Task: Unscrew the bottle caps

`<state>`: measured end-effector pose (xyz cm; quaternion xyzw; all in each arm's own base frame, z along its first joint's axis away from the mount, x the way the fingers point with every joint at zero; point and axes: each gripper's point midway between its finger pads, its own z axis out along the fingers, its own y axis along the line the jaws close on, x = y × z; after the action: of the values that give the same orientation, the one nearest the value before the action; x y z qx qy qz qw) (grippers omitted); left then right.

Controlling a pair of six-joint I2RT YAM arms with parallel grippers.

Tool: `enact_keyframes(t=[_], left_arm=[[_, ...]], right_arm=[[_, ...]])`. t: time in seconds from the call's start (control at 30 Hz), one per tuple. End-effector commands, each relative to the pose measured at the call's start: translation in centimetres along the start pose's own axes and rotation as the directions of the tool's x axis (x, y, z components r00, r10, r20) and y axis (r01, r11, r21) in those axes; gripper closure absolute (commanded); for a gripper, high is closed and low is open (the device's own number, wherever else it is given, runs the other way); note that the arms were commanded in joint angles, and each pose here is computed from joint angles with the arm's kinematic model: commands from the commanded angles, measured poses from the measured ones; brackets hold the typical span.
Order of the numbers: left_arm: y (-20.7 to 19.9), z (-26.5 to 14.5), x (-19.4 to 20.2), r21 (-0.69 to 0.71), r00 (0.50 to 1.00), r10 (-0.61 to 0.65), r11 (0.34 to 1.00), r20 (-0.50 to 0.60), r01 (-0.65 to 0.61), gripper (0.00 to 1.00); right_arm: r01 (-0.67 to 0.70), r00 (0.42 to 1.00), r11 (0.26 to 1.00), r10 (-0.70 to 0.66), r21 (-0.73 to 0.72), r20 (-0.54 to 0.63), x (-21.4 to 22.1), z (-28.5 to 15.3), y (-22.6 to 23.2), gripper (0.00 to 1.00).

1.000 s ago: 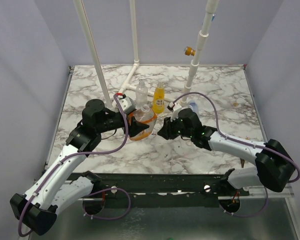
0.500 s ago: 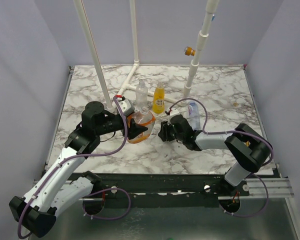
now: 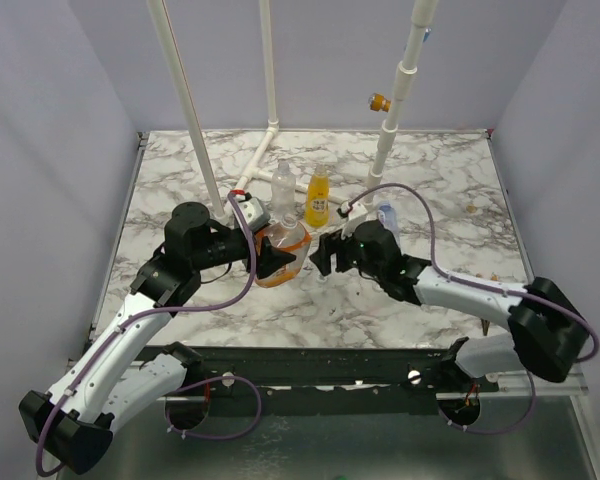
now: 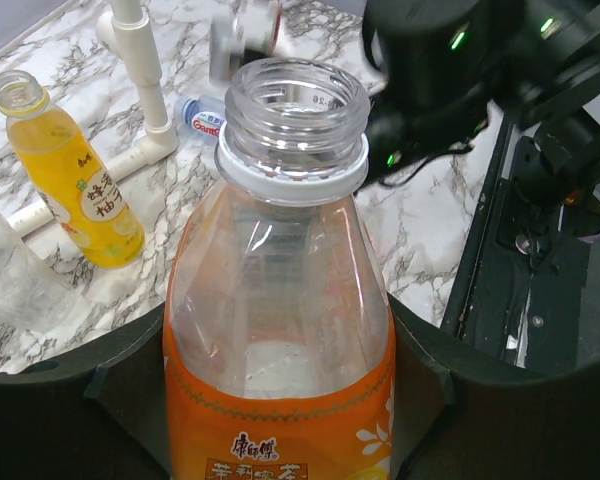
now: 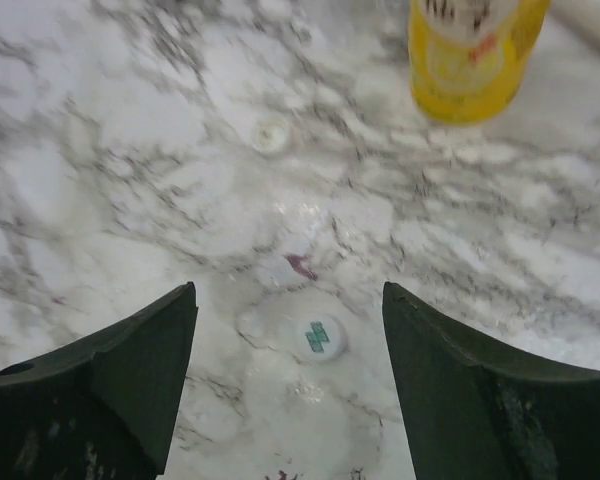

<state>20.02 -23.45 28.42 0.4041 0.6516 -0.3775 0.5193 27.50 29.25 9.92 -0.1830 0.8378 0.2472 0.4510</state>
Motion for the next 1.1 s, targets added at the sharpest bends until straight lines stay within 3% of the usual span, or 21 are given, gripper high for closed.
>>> enact_keyframes(t=[0.0, 0.13, 0.33, 0.67, 0.83, 1.0, 1.07], left_arm=[[-0.2, -0.2, 0.0, 0.003, 1.000, -0.004, 1.000, -0.001, 0.004, 1.00], [-0.5, -0.1, 0.2, 0.024, 1.000, 0.002, 1.000, -0.004, -0.002, 1.00], [-2.1, -0.2, 0.2, 0.116, 1.000, 0.000, 0.993, 0.001, 0.000, 1.00], [-3.7, -0.3, -0.3, 0.207, 1.000, -0.029, 0.978, 0.005, 0.027, 1.00], [-3.8, -0.3, -0.3, 0.219, 0.999, -0.039, 0.975, -0.001, 0.038, 1.00], [-4.0, -0.4, -0.4, 0.227, 0.999, -0.037, 0.973, 0.002, 0.036, 1.00], [-4.2, -0.4, -0.2, 0.235, 0.999, -0.042, 0.971, -0.002, 0.042, 0.90]], right_arm=[[0.111, 0.984, 0.983, -0.089, -0.144, 0.152, -8.1, -4.5, 4.0, 0.20], [0.205, 0.967, 0.902, -0.126, -0.380, 0.222, -12.5, -9.8, 9.3, 0.12], [0.271, 0.947, 0.793, -0.118, -0.546, 0.298, -15.8, -15.0, 13.3, 0.00], [0.280, 0.947, 0.720, -0.098, -0.636, 0.306, -17.7, -14.8, 15.8, 0.01], [0.256, 0.954, 0.714, -0.080, -0.651, 0.288, -17.9, -13.3, 16.3, 0.15], [0.248, 0.956, 0.713, -0.071, -0.656, 0.284, -17.7, -12.9, 16.3, 0.46], [0.247, 0.956, 0.717, -0.072, -0.651, 0.284, -17.7, -12.8, 16.3, 0.57]])
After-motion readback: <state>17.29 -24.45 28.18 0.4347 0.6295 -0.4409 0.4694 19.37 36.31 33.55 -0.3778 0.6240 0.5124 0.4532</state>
